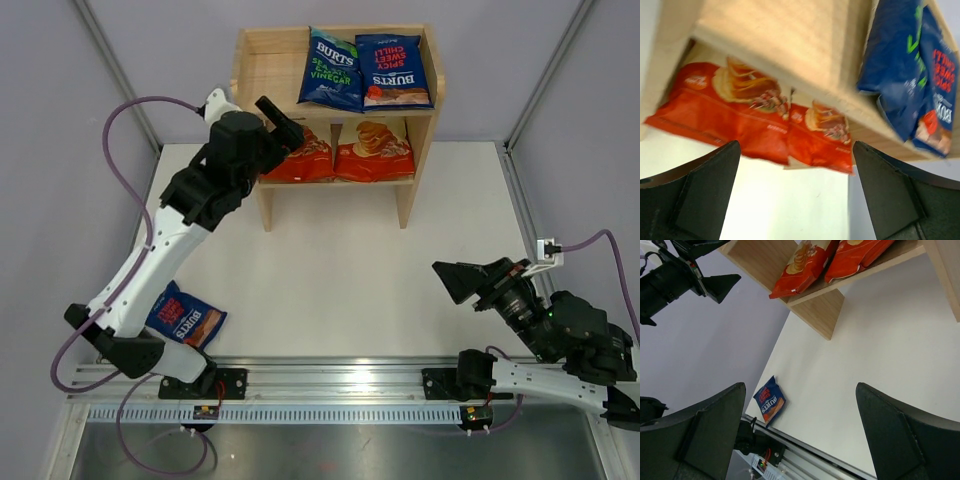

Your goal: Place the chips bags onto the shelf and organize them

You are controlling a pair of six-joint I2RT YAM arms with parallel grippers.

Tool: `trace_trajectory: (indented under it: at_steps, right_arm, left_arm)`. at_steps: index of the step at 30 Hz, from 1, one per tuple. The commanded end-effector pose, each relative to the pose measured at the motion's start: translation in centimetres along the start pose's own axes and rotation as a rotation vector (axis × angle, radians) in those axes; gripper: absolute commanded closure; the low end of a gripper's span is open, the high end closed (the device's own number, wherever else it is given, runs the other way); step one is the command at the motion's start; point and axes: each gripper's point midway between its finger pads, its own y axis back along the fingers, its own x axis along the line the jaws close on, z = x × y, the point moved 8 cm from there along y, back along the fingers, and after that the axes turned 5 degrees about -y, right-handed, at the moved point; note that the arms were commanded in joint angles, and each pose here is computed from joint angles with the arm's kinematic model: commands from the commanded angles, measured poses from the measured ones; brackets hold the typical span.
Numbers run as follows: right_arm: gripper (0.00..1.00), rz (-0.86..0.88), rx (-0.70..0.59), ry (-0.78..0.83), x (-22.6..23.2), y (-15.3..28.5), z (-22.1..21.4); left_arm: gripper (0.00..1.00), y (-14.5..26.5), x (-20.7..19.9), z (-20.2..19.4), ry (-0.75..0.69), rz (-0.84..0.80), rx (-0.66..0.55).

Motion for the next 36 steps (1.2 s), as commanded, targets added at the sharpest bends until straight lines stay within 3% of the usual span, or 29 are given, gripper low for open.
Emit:
trace_trajectory:
  at_steps: [1,3,8,14,18,20,22,29,34,36]
  right_arm:
    - [0.01,0.048,0.029,0.113,1.3,-0.8,-0.4]
    - [0.01,0.086,0.077,0.159,2.1,-1.6,-1.7]
    - [0.01,0.163,0.202,0.256,3.6,-4.0,-5.6]
    - [0.00,0.111,0.346,0.357,4.1,-7.7,-11.2]
    - [0.01,0.097,0.455,0.350,4.4,-10.7,-15.4]
    - [0.03,0.141,0.577,0.296,4.5,-12.6,-18.4]
    - [0.07,0.179,0.615,0.243,4.9,-14.5,-19.8]
    - [0.12,0.266,0.795,0.167,5.1,-20.7,-29.3]
    - [0.19,0.304,0.871,0.157,6.2,-25.5,-34.6]
    - [0.23,0.235,0.943,0.190,3.9,-27.2,-37.8]
  left_arm:
    - [0.01,4.9,1.5,2.5,-0.033,-0.040,-0.098]
    - [0.01,7.8,2.7,2.9,-0.040,-0.053,-0.128]
    - [0.01,10.1,8.2,0.2,-0.100,0.030,-0.114]
    - [0.01,12.0,14.9,-2.7,-0.221,0.234,-0.061]
    - [0.01,13.7,18.8,-4.0,-0.282,0.340,-0.041]
    - [0.01,14.6,20.4,-3.8,-0.311,0.425,-0.047]
    - [0.01,16.0,22.1,-3.6,-0.346,0.511,-0.044]
    - [0.01,19.7,24.0,-1.8,-0.326,0.466,-0.157]
    - [0.01,20.4,24.0,-2.1,-0.369,0.265,-0.185]
    - [0.01,20.2,24.2,-2.6,-0.395,0.239,-0.179]
